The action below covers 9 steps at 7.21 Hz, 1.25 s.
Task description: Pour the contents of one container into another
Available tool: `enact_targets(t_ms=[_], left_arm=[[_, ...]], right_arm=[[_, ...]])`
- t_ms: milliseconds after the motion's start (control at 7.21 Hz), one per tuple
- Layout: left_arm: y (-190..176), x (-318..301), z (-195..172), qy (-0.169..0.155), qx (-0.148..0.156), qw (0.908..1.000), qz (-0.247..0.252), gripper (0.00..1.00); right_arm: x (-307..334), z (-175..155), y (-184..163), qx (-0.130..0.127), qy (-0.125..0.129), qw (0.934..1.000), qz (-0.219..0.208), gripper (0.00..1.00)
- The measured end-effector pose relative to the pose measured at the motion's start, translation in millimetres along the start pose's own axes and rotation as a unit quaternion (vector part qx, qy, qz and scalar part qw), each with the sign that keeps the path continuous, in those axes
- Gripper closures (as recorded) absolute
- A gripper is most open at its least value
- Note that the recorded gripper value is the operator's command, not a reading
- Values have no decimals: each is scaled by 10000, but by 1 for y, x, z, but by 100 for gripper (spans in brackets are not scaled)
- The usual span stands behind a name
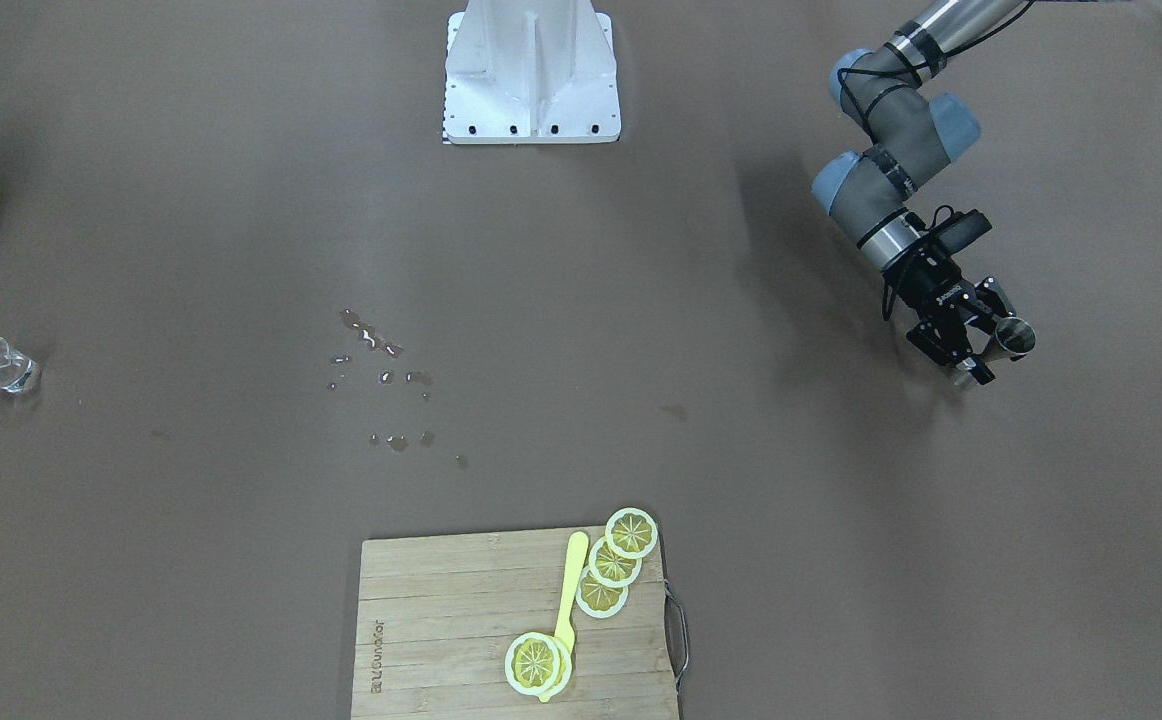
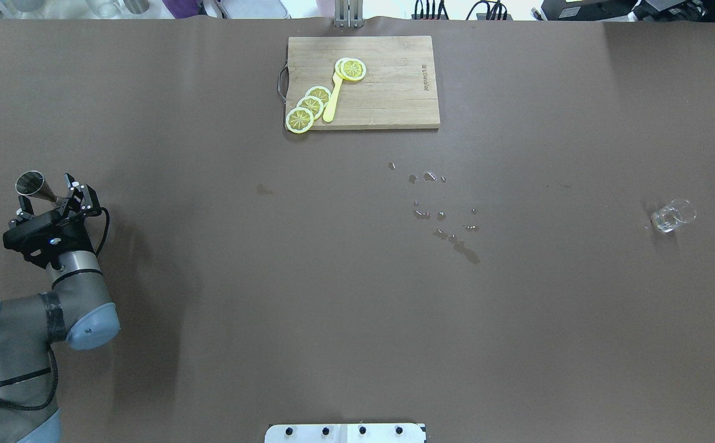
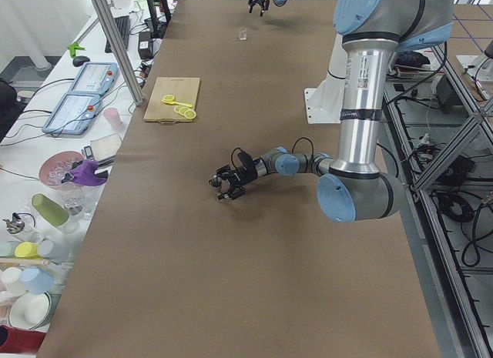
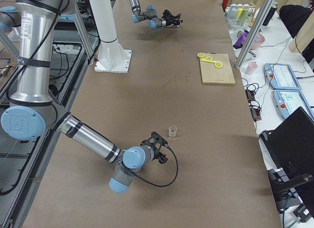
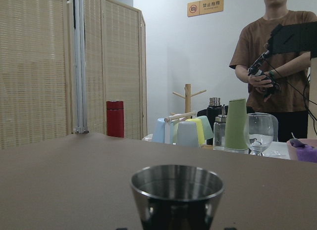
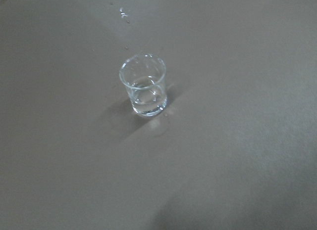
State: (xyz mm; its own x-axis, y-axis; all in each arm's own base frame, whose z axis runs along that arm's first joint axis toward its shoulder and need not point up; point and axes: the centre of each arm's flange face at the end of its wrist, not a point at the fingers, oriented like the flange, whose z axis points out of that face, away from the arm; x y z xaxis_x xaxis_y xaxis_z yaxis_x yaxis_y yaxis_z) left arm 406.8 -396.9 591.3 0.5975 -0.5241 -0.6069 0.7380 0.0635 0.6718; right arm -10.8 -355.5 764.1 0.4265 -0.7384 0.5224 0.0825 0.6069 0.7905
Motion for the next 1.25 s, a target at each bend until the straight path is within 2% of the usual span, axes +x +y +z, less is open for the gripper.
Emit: enact_targets(t_ms=[277,693,832,971,1109,1248], left_arm=[[-3,2,-1,3,12,10000,12,2],[-20,5,-7,24,-1,10000,-39,2],[-28,5,-9,27,-4,10000,-66,2],[-37,2,-10,33,-8,10000,-90,2],[-46,-4,-12,39,-10,10000,-88,2],[-55,-11,-13,42,-15,10000,-67,2]], right_arm=[[14,-13,2,-361,132,9952,899,0],[3,-34,45,-815,525,9793,1776,0],[2,-38,38,-1046,635,9694,2129,0],[2,-42,13,-1307,777,9563,2498,0],[-1,-49,-22,-1601,990,9405,2828,0],[-6,-58,-56,-1933,1278,9221,3100,0]])
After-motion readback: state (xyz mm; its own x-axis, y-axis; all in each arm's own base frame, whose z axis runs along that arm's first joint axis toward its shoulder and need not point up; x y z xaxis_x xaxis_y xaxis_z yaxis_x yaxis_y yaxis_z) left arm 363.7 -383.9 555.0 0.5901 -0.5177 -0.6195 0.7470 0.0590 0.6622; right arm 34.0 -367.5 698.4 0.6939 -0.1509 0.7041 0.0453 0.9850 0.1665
